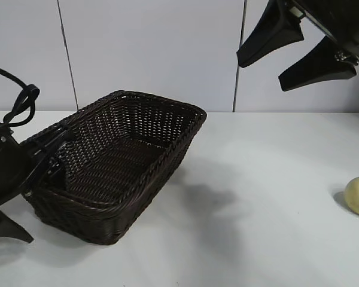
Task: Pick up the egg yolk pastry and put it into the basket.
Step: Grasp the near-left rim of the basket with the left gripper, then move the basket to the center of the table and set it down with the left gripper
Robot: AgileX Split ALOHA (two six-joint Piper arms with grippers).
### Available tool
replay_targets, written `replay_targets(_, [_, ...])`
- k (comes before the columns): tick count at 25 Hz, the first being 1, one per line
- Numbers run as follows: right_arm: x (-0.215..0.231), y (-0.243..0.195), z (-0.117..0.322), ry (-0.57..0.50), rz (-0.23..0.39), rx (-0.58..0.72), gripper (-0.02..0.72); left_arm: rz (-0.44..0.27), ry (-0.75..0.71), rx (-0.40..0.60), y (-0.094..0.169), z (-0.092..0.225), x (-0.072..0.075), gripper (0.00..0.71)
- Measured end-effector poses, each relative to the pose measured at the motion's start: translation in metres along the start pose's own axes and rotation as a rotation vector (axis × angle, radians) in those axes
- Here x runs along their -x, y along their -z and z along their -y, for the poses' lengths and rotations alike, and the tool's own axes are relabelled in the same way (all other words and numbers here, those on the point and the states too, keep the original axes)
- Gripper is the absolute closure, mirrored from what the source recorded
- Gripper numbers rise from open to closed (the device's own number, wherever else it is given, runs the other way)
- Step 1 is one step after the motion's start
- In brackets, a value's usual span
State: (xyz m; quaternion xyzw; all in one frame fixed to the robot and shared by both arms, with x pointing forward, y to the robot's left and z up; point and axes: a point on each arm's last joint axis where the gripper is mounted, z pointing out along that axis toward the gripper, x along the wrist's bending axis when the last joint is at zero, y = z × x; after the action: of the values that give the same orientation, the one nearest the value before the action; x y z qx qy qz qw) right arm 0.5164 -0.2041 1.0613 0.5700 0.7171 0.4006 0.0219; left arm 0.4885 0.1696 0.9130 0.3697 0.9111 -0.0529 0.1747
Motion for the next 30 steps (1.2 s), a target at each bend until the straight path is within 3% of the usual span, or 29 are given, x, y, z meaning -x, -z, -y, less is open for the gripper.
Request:
replay_targets(4, [0.0, 0.0, 0.0, 0.0, 0.0, 0.0, 0.165, 0.02, 0.004, 0.006, 0.002, -0.001, 0.005, 0.539])
replay_targets(7, [0.0, 0.0, 0.0, 0.0, -0.001, -0.002, 0.165, 0.027, 0.003, 0.004, 0.005, -0.003, 0.012, 0.611])
replay_targets(19, [0.0, 0.0, 0.001, 0.0, -0.004, -0.006, 0.165, -0.016, 0.006, -0.021, 0.017, -0.021, 0.024, 0.611])
replay_targets(23, [0.0, 0.0, 0.001, 0.002, -0.003, -0.008, 0.165, -0.008, -0.11, -0.035, 0.03, -0.041, 0.034, 0.611])
replay_targets(30, [0.0, 0.0, 0.001, 0.003, -0.002, -0.009, 0.165, 0.091, -0.39, -0.09, 0.058, -0.065, 0.065, 0.611])
